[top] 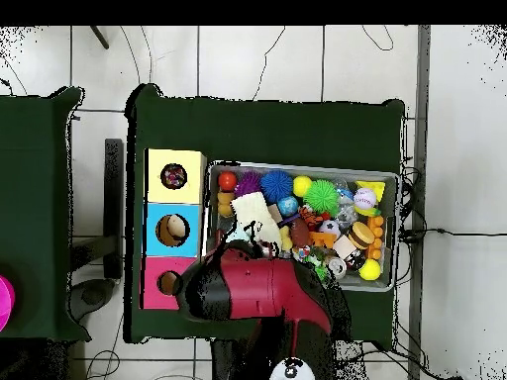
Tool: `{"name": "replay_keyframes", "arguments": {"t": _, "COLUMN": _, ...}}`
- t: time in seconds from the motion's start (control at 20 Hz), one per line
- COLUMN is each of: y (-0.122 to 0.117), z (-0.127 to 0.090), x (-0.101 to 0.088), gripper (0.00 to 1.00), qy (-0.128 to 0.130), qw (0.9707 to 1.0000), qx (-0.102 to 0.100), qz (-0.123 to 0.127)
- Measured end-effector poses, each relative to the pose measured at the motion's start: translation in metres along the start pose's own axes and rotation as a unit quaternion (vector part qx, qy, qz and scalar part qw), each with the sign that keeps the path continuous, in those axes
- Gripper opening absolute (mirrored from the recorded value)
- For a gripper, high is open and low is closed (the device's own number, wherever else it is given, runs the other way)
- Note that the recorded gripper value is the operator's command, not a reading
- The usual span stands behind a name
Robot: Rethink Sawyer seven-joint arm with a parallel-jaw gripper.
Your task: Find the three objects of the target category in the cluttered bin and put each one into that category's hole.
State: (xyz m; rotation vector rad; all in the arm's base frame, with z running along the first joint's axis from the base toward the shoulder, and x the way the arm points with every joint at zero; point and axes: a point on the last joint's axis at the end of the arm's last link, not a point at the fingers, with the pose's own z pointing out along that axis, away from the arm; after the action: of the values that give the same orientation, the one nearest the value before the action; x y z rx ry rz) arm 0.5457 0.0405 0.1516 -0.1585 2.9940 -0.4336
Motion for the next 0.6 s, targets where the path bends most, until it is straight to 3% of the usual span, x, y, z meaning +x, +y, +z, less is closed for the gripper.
{"name": "replay_keyframes", "arguments": {"t": 0.4, "y": -0.0106, "z": 0.0031, "x": -0.0001, "gripper": 0.0, "qy": 0.003, "qw": 0.9999, "qx": -0.001, "qz": 0.012}}
{"name": "replay_keyframes", "arguments": {"t": 0.6, "y": -0.012, "z": 0.0033, "x": -0.0075, "gripper": 0.0, "qy": 0.002, "qw": 0.9992, "qx": -0.017, "qz": 0.036}}
